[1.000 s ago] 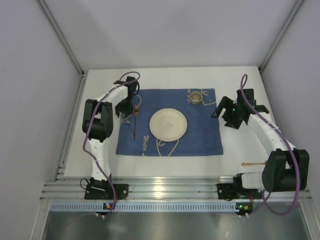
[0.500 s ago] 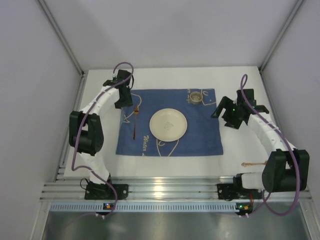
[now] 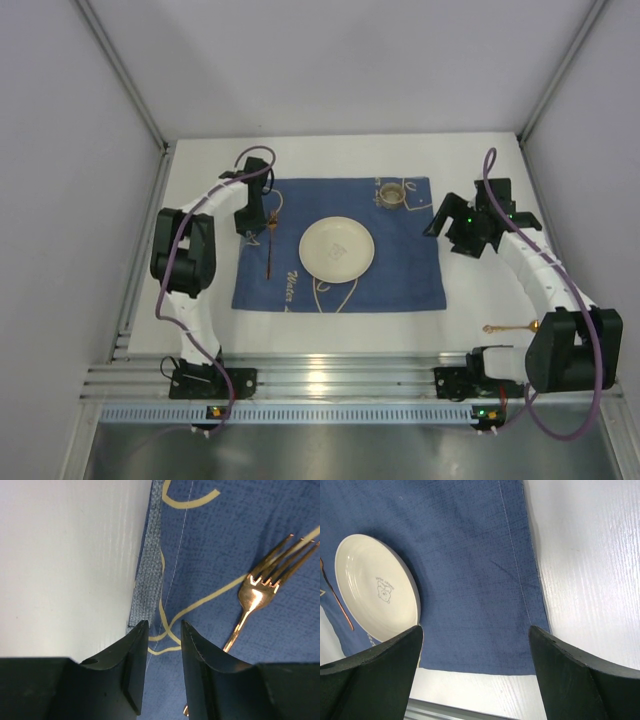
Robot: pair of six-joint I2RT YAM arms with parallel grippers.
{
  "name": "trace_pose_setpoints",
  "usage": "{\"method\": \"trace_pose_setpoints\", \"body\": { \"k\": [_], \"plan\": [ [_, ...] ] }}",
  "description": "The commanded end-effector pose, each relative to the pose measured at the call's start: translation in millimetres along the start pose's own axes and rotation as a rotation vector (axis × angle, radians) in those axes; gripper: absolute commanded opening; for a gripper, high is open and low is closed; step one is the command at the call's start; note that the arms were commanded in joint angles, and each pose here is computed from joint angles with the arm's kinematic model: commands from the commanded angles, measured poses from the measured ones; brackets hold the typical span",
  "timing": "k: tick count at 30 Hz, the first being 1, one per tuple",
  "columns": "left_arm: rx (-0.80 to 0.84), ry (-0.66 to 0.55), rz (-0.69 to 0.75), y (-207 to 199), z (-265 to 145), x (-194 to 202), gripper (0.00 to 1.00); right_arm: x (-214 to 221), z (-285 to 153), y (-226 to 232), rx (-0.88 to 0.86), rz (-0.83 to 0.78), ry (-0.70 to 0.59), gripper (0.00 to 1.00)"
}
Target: Set the dinner table for one person
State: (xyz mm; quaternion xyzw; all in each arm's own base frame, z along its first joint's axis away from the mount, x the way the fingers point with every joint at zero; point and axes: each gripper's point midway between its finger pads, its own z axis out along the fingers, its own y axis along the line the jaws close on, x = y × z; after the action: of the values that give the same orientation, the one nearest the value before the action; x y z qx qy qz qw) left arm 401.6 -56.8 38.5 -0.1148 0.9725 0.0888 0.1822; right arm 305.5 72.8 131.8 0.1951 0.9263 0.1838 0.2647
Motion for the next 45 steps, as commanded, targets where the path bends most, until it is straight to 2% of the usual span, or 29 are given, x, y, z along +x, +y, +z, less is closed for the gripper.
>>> {"method": "trace_pose_setpoints", "body": {
  "k": [1, 5, 8, 10, 14, 22, 23, 24, 26, 27, 31, 38, 43, 45],
  "plan": [
    [-0.032, -0.051, -0.003, 1, 4, -17, 0.38, -10, -11, 9, -0.021, -0.034, -0.04, 0.87],
    [-0.056, -0.052, 0.007, 3, 11, -17, 0.37, -11, -11, 9, -0.017, -0.041, -0.035, 0.87],
    [-0.068, -0.045, 0.011, 3, 17, -19, 0.2, -12, -8, 9, -0.013, -0.045, -0.027, 0.87],
    [-0.073, -0.035, 0.016, 2, 20, -18, 0.0, -12, -9, 9, -0.013, -0.047, -0.027, 0.87],
    [-0.09, -0.08, 0.023, 3, 7, -29, 0.0, -10, -5, 6, -0.002, -0.045, -0.014, 0.87],
    [-0.371, -0.195, 0.036, 44, -34, -52, 0.0, -6, 2, 2, 0.011, -0.044, 0.002, 0.87],
    [-0.389, -0.194, 0.041, 48, -37, -51, 0.03, -5, 3, 1, 0.013, -0.042, 0.008, 0.87],
    [-0.404, -0.199, 0.036, 50, -38, -52, 0.29, -5, 3, 1, 0.011, -0.042, 0.009, 0.87],
    [-0.439, -0.198, 0.037, 55, -39, -51, 0.62, -5, 5, 2, 0.009, -0.042, 0.011, 0.87],
    [-0.451, -0.194, 0.033, 57, -37, -49, 0.98, -6, 5, 2, 0.008, -0.04, 0.009, 0.87],
    [-0.486, -0.177, 0.028, 62, -34, -44, 0.98, -6, 4, 2, 0.007, -0.039, 0.005, 0.87],
    [-0.369, -0.173, -0.005, 49, -34, -48, 0.96, -1, 0, 0, 0.008, -0.037, -0.001, 0.87],
    [-0.133, -0.155, -0.067, 27, -48, -46, 0.96, -20, -15, 2, 0.034, -0.081, -0.067, 0.87],
    [-0.026, -0.198, -0.096, 17, -67, -52, 0.97, -29, -21, -9, 0.107, -0.08, -0.097, 0.88]
  ]
}}
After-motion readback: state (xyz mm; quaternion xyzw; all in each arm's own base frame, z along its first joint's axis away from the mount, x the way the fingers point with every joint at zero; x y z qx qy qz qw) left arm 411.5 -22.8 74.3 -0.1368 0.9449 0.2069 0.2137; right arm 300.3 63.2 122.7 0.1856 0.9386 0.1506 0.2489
